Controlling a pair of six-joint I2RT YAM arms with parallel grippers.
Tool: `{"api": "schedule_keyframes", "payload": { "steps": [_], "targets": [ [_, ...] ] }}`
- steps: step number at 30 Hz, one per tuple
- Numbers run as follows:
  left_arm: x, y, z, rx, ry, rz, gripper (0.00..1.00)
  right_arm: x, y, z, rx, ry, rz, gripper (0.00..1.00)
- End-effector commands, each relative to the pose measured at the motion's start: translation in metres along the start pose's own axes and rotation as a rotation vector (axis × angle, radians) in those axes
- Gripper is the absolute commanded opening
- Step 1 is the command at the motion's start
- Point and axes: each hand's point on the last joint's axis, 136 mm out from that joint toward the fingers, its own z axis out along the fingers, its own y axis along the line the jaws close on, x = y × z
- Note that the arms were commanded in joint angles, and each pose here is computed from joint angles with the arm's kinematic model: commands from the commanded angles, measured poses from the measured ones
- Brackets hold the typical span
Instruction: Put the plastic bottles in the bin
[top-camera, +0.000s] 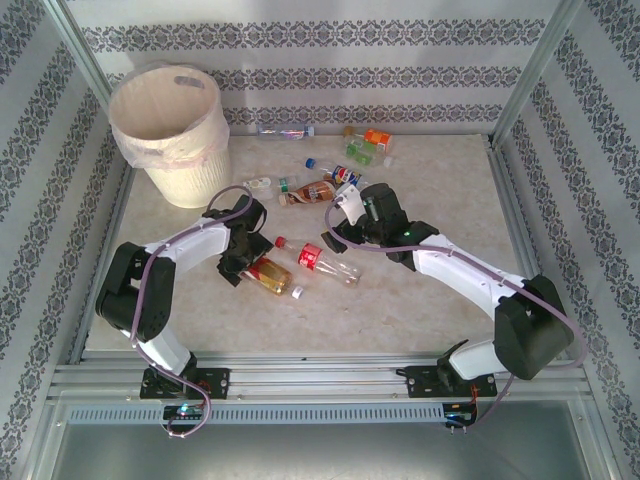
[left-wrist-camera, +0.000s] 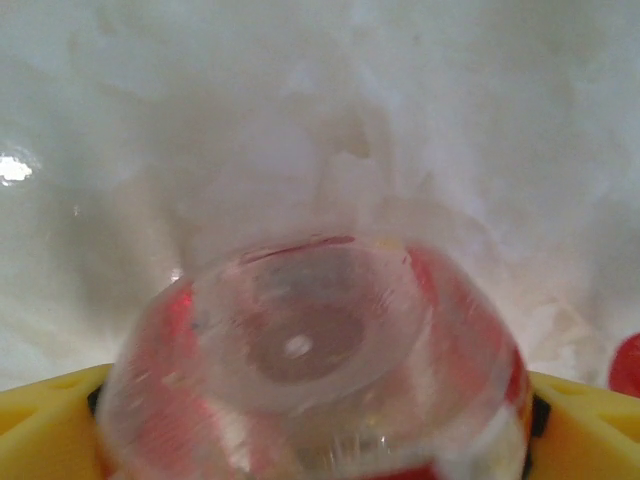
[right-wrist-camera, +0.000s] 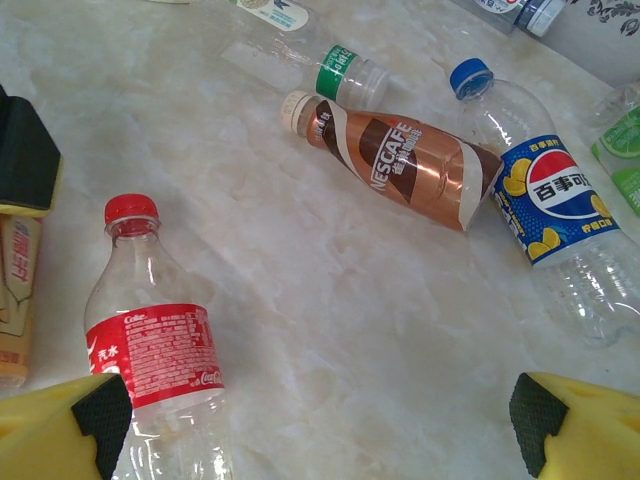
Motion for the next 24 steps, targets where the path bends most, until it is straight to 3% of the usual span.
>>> {"api": "schedule_keyframes", "payload": {
  "steps": [1,9,16,24],
  "targets": [
    [-0.002,0.002,0.005,-0.005,-0.031,-0.004,0.85,-0.006,-0.003,-0.004,0.021,-0.031,0.006,0.98],
    [-0.013,-0.003,-0.005,0.031,-0.098,0.031,0.67,0.0,0.017,0.001,-0.075,-0.028,-0.025,0.98],
    [-0.025,-0.005,-0.025,0.085,-0.186,0.106,0.65,0.027,0.051,0.018,-0.218,0.085,-0.094,0.98],
    [-0.051,-0.013,-0.087,0.166,-0.391,0.259,0.63,0.048,0.052,0.047,-0.16,0.191,-0.148,0.98]
  ]
}}
